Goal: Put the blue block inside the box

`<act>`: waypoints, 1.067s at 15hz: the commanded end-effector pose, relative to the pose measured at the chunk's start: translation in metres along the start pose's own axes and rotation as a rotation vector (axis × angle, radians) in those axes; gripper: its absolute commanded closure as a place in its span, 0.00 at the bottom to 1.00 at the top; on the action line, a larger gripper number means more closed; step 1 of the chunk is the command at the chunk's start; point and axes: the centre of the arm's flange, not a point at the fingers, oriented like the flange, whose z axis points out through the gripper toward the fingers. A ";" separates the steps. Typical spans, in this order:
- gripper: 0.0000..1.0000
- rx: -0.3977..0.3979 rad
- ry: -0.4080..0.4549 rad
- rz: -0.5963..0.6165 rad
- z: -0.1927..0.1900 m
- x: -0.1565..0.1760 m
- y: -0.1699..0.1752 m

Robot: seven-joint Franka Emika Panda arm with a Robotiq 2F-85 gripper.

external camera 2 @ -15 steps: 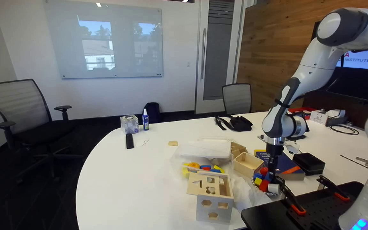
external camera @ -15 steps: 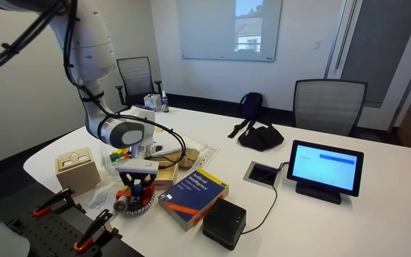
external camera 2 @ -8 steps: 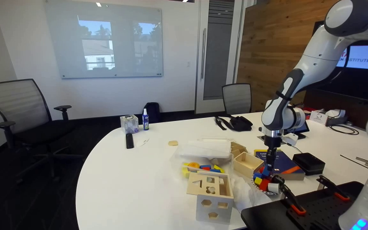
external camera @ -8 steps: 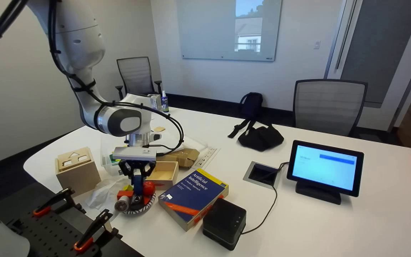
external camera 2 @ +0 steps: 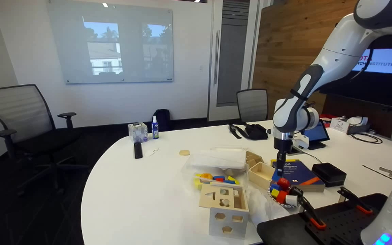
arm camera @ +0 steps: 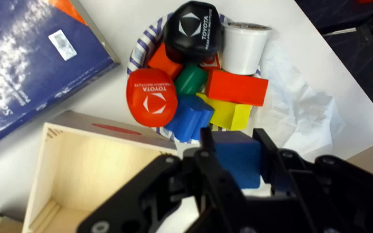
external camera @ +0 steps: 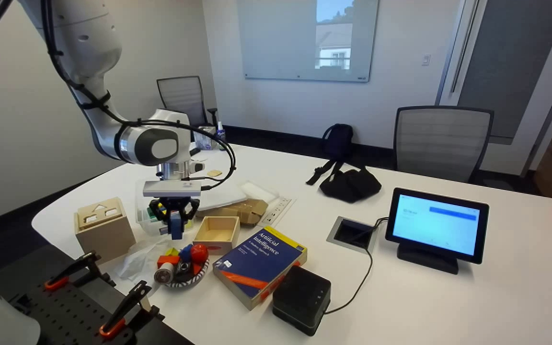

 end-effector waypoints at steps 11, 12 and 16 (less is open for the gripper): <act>0.91 -0.093 -0.048 -0.336 -0.044 0.089 -0.117; 0.91 -0.092 -0.050 -0.361 -0.044 0.095 -0.128; 0.91 -0.094 -0.054 -0.431 -0.038 0.116 -0.167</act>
